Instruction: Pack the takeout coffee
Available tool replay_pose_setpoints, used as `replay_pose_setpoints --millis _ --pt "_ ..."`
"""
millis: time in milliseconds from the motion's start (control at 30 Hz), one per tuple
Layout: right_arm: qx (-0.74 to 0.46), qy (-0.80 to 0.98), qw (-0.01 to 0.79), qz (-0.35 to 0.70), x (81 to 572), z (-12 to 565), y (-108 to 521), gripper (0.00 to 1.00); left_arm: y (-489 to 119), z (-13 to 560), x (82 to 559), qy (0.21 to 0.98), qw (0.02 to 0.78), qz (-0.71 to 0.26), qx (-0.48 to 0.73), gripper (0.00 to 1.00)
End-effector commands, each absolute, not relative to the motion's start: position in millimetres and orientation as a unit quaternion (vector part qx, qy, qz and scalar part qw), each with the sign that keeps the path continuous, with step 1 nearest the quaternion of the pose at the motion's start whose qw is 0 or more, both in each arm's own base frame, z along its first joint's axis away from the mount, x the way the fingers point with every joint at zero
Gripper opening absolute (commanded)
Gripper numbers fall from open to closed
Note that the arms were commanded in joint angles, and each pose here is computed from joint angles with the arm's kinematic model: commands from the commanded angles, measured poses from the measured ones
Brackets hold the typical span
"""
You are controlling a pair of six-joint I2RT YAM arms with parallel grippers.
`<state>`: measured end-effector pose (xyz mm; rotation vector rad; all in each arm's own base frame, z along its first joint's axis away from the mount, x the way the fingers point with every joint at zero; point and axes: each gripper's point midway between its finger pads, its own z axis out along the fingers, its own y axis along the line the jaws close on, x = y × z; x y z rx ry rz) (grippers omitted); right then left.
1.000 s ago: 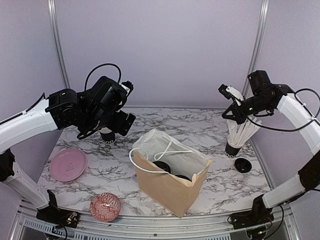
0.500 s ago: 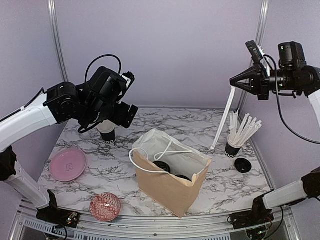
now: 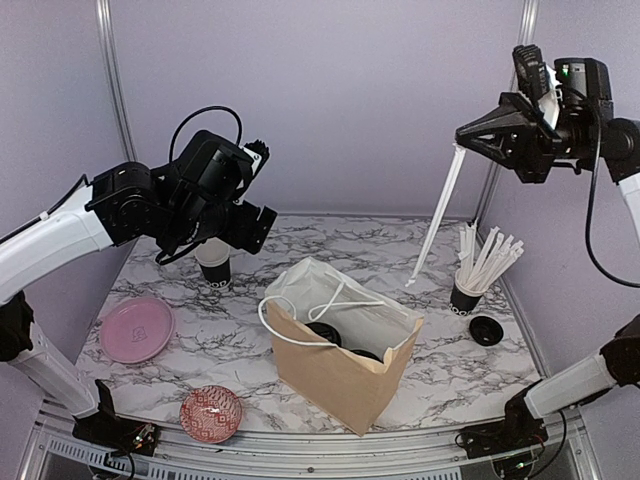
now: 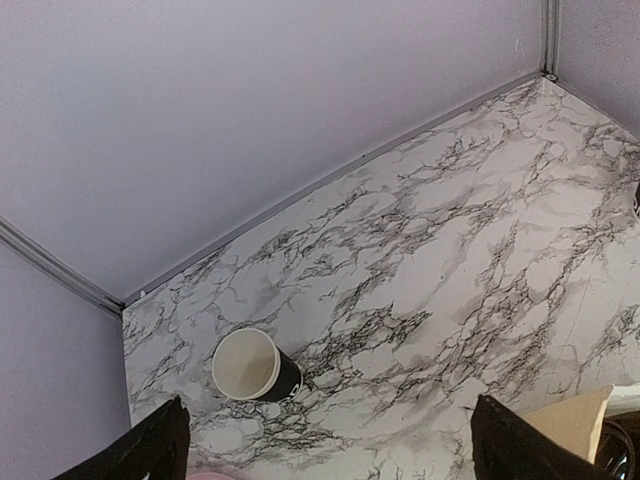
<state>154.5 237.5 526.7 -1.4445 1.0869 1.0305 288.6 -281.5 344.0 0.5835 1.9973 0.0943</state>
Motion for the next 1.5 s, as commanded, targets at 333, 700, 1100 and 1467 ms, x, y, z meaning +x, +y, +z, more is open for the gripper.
replay_pose_setpoints --millis 333,700,1100,1467 --pt "-0.631 0.433 0.414 0.492 130.2 483.7 289.5 0.0 -272.5 354.0 289.0 0.826 0.516 0.035 0.226 0.99" --pt "-0.639 0.521 0.303 0.478 162.2 374.6 363.6 0.18 -270.7 337.6 290.9 0.832 0.503 0.049 0.23 0.99" --pt "-0.648 0.536 0.386 0.38 197.7 396.5 340.0 0.53 -252.4 334.4 292.4 0.832 0.504 0.068 0.221 0.99" --pt "-0.648 0.587 0.291 0.388 197.5 331.2 339.2 0.66 -257.6 317.6 299.7 0.839 0.486 0.074 0.232 0.99"
